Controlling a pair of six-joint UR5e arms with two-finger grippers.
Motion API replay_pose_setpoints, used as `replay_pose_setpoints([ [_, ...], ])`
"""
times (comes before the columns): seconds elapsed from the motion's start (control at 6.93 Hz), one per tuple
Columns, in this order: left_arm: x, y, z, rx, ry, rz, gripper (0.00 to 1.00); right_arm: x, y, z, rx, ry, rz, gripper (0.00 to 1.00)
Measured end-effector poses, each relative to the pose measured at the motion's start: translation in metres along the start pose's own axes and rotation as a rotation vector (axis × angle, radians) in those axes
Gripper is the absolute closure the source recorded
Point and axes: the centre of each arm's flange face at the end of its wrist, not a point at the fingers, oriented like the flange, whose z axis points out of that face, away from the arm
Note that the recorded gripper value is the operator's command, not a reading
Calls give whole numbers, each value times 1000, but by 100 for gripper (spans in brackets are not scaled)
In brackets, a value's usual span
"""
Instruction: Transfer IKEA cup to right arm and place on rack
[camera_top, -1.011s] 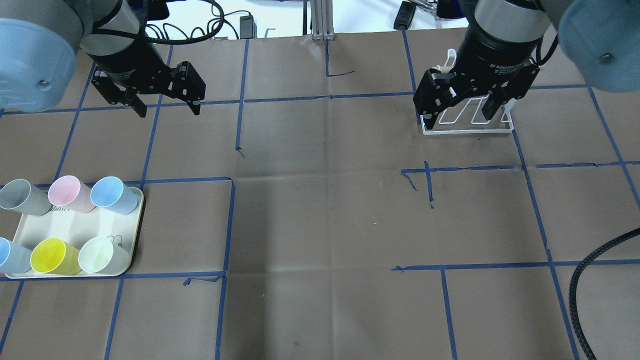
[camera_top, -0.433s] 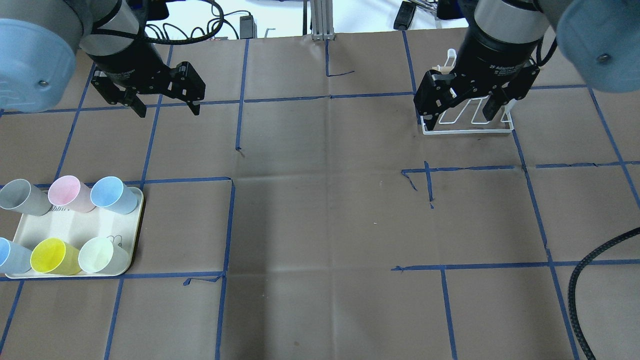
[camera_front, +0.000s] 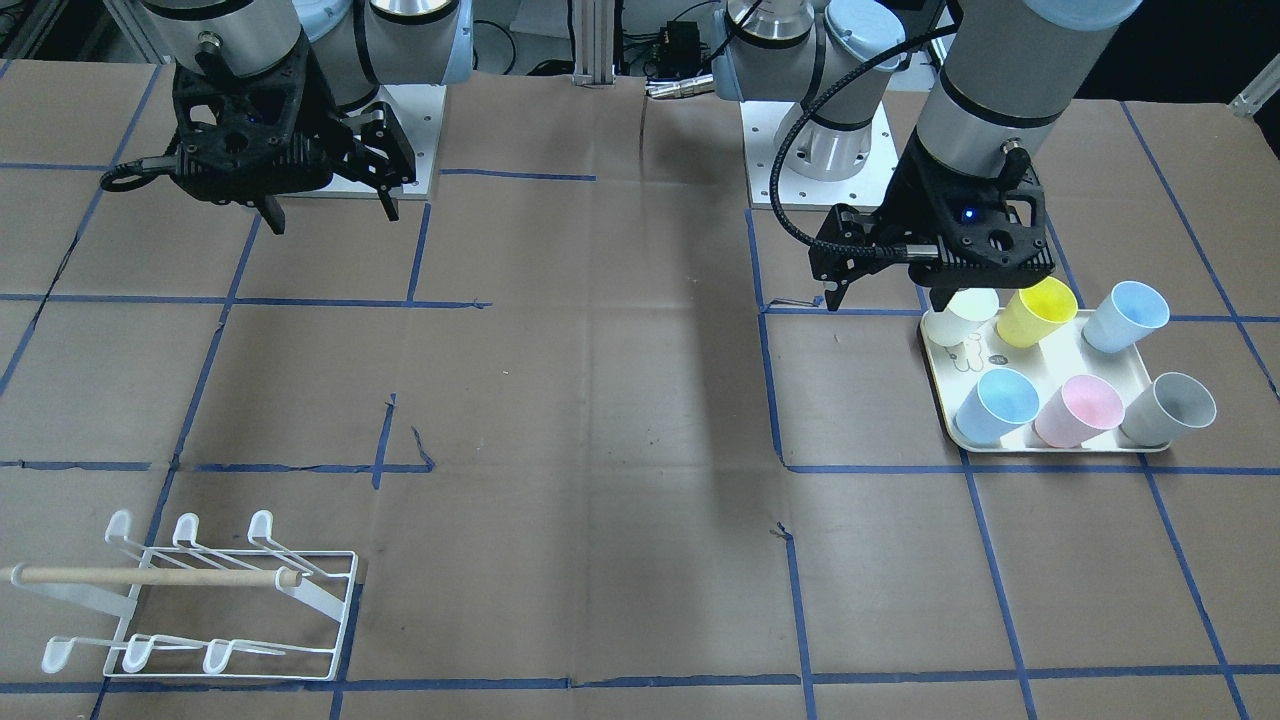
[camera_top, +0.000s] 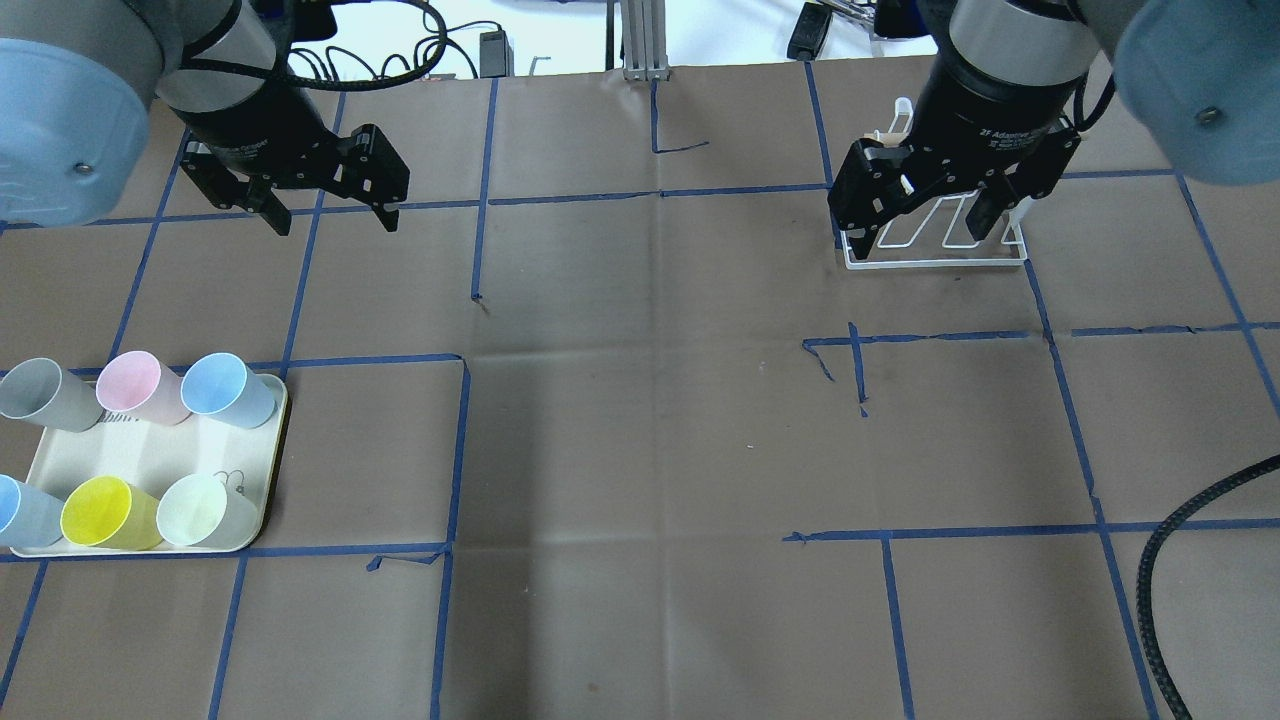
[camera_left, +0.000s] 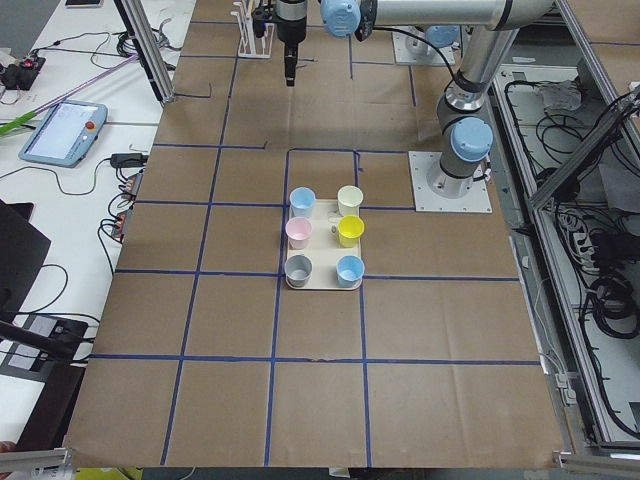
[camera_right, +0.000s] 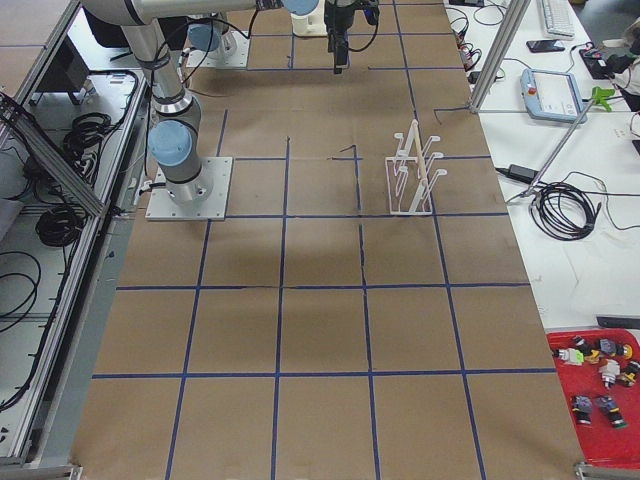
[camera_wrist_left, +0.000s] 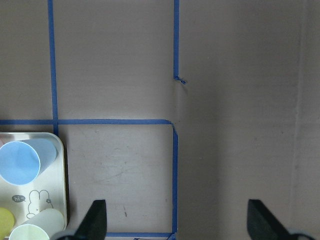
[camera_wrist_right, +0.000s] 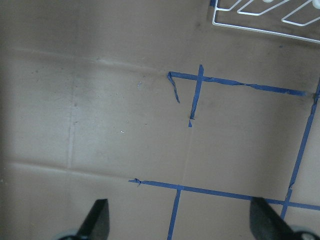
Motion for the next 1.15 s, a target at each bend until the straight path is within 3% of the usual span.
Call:
replay_pose_setpoints([
  [0.58, -31, -4, 2, -4, -4, -23, 0, 0, 0, -1, 5, -3, 1, 0],
  [1.15, -192, -2, 35, -39, -7, -58, 1, 1, 0, -1, 2, 0, 1, 0],
])
